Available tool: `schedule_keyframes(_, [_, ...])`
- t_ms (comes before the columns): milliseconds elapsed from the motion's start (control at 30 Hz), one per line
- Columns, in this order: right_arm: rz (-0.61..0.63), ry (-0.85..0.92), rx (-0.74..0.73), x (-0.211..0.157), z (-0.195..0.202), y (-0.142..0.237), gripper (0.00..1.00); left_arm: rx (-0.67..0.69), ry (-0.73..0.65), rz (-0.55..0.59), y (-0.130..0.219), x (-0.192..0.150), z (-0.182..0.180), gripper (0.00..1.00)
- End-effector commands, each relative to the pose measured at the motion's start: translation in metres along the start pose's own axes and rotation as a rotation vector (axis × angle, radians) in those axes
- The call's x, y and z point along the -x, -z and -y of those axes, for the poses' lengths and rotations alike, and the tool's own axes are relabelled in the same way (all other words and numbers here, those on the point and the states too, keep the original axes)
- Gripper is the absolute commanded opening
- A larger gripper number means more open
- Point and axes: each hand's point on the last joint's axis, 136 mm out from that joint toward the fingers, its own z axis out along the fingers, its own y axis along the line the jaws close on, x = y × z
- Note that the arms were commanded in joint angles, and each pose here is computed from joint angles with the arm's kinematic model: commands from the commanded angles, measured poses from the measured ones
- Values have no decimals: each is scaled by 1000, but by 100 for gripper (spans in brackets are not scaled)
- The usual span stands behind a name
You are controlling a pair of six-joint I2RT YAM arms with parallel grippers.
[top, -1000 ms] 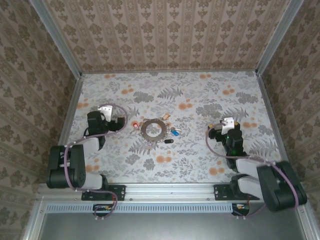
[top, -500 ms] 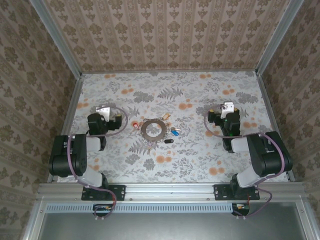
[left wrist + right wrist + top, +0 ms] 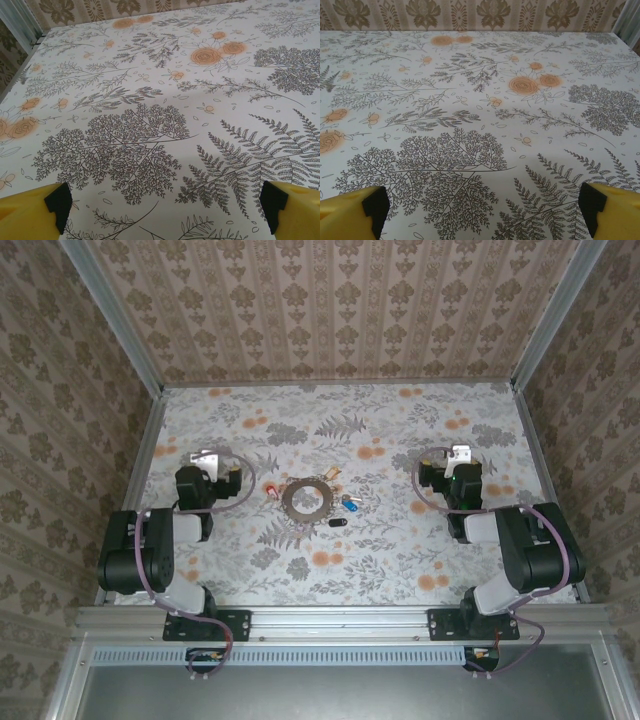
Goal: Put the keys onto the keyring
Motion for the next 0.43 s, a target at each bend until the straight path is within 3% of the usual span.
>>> schedule_keyframes(0, [17, -27, 1, 10, 1, -1, 100, 14, 19, 39, -1, 12, -3, 100])
schedule_keyframes(400, [8, -28, 61, 9, -4, -2, 100, 14, 20, 40, -1, 13, -4, 100])
